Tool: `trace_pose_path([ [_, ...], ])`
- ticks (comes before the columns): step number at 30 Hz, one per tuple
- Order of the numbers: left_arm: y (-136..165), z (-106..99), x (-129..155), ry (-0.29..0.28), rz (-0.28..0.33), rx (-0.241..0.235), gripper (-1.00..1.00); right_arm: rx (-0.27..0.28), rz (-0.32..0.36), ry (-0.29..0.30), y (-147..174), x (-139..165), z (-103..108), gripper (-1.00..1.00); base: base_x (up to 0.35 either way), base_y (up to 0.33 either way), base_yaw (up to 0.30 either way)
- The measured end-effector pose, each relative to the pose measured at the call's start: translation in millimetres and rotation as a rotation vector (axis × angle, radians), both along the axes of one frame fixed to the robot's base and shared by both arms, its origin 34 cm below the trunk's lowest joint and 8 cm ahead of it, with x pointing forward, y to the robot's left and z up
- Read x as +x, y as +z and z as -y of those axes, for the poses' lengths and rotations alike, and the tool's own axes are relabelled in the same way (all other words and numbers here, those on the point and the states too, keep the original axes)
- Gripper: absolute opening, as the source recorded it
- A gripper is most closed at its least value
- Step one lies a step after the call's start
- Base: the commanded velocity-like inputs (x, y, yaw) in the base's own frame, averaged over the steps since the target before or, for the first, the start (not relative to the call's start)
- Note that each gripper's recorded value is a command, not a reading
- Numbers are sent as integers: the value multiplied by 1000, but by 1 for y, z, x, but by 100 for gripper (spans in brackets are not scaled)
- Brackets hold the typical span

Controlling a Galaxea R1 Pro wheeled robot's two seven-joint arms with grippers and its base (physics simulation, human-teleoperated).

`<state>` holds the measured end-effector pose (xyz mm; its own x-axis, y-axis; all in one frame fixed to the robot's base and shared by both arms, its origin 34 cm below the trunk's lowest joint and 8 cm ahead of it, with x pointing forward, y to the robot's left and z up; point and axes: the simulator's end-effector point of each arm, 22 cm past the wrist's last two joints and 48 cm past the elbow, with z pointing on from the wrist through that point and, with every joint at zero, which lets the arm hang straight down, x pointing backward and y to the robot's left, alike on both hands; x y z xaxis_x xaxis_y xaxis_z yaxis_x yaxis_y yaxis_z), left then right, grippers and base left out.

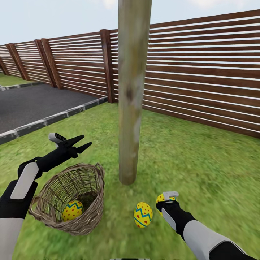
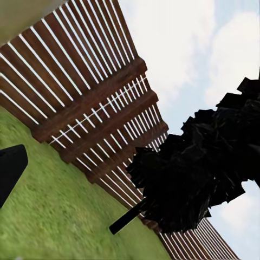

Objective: Take the three Easter eggs out of the wicker basket on the lawn in the garden, then place them on the lawn next to a single tree (choose any tree) so that all three eggs are next to the same tree and none are left in the basket.

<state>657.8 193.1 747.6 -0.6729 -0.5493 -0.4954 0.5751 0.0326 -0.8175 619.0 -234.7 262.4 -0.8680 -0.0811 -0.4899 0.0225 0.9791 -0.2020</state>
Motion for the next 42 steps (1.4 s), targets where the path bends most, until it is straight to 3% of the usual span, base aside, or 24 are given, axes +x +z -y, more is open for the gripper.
trace_pose_path([
  [35, -92, 1, 30, 2, -153, 1, 100, 9, -121, 5, -71, -27, -4, -100, 0, 0, 0],
  [42, -92, -2, 30, 5, -154, -4, 100, 9, -120, 5, -71, -27, -4, -100, 83, 0, 0],
])
